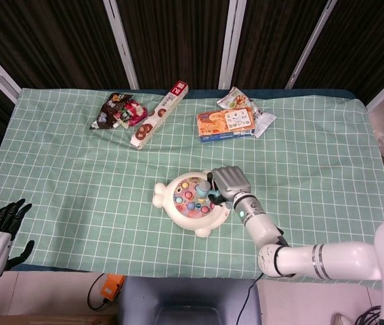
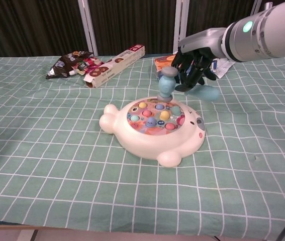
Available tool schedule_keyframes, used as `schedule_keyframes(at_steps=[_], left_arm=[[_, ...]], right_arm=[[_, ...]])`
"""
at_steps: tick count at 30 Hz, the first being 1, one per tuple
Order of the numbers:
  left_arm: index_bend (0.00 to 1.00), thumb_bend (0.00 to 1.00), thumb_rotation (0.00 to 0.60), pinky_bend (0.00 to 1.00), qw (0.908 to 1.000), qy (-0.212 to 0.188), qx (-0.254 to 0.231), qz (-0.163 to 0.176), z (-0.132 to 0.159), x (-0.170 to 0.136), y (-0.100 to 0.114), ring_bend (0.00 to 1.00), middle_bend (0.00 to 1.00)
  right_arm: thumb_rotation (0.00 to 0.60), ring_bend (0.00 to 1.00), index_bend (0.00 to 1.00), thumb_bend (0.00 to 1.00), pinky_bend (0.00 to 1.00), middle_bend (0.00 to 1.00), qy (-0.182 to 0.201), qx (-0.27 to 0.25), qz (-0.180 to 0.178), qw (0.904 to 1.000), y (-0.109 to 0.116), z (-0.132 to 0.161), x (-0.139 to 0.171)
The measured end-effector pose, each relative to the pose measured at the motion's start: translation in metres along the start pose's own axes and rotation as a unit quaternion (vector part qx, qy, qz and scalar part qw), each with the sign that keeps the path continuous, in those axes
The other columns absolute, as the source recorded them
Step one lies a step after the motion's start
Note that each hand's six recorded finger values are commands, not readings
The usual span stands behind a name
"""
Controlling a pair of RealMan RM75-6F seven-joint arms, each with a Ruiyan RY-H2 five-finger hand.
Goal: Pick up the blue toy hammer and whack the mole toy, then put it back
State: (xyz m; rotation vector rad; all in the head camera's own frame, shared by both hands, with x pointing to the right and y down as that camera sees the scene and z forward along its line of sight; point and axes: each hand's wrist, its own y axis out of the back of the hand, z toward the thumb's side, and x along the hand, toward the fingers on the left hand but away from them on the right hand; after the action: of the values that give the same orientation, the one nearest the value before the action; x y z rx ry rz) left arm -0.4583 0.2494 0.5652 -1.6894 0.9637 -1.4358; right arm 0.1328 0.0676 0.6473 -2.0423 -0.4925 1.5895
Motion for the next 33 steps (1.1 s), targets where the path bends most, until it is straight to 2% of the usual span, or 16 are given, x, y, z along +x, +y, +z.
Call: schedule_keyframes(at_steps=[8, 18, 33], left_arm=[[0.0, 0.38, 0.6, 0.11, 1.0, -0.001, 0.003, -0.002, 0.001, 0.001, -0.002, 0.0, 0.0], [0.0, 0.37, 0.6, 0.11, 1.0, -0.002, 0.003, -0.004, 0.002, 0.001, -0.002, 0.0, 0.0], [0.0, 0.38, 0.6, 0.11, 1.0, -0.002, 0.0, -0.002, 0.001, 0.0, 0.0, 0.0, 0.0]], right_arm=[[0.6, 0.73, 1.0, 0.82, 0.84, 0.71, 0.001, 0.014, 0.011, 0.9998, -0.006, -0.004, 0.001], [0.6, 0.73, 1.0, 0.82, 0.84, 0.71, 0.027, 0.016, 0.026, 0.9992, -0.019, 0.014, 0.001], [0.6, 0.73, 1.0, 0.82, 0.84, 0.71, 0.024, 0.033, 0.022, 0.9989, -0.029, 0.025, -0.005]])
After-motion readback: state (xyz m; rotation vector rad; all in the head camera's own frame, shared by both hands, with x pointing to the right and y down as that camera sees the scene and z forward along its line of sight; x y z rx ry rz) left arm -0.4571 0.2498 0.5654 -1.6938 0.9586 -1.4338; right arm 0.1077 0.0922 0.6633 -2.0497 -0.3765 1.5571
